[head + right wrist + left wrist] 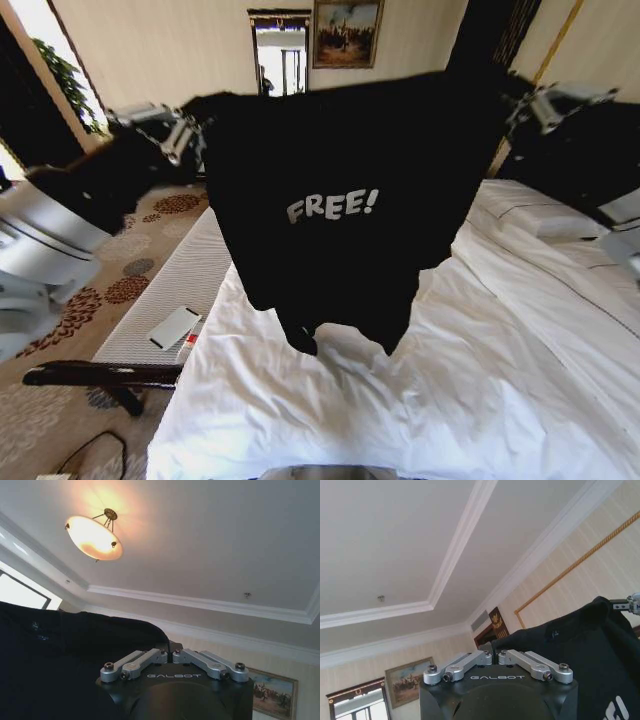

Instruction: Fold the clothes on the bed.

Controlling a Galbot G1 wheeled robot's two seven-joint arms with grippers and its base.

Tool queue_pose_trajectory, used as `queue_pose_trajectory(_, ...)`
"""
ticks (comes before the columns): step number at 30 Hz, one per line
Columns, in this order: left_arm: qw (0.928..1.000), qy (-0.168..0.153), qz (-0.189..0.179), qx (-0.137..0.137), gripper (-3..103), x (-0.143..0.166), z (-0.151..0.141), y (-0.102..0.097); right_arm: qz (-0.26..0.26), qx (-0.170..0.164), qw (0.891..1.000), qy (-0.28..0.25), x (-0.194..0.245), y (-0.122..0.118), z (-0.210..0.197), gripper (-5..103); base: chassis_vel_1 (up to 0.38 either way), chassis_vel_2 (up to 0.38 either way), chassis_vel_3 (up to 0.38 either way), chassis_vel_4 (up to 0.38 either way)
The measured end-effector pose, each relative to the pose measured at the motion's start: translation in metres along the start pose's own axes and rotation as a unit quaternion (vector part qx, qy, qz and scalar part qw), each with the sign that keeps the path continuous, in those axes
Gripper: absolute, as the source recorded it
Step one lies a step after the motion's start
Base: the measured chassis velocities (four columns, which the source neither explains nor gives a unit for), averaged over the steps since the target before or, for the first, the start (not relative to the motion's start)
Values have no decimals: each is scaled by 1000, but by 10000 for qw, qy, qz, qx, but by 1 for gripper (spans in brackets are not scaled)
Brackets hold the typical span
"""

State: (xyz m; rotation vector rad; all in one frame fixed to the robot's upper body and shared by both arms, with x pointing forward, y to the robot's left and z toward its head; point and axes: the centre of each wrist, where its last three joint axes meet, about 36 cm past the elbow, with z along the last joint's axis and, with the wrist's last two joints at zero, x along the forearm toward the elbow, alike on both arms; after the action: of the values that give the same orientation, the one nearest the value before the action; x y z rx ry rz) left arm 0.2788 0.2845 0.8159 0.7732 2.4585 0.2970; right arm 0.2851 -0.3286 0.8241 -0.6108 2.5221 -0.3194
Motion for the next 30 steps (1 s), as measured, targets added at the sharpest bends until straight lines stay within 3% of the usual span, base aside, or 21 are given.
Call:
queue_pose_trajectory(7, 9996, -209, -32, 194, 1, 3, -33, 0, -237, -62, 9997, -48, 10, 24, -23, 0, 0, 0, 0, 0)
queue_pose_trajectory(10, 9986, -193, -111, 476, 1, 5, -46, -1, -177, -134, 9998, 14, 13, 25, -27, 0, 0, 0, 0, 0)
queue_pose_trajectory(20, 9928, -25, -453, 1110, 1, 12, -47, 4, 18, -358, 9990, 280, 17, 24, -37, 0, 0, 0, 0, 0)
queue_pose_trajectory(26, 9858, 715, -780, 1305, 1, 6, 7, 6, 271, -285, 9962, 773, 11, 24, 0, 0, 0, 0, 0, 0)
queue_pose_trajectory(28, 9765, 1313, -830, 1494, 1, 6, 49, 0, 301, -290, 9930, 1105, 8, 27, 28, 0, 0, 0, 0, 0)
queue_pose_trajectory(30, 9713, 1564, -800, 1604, 1, 8, 69, -5, 331, -324, 9902, 1319, 6, 24, 48, 0, 0, 0, 0, 0)
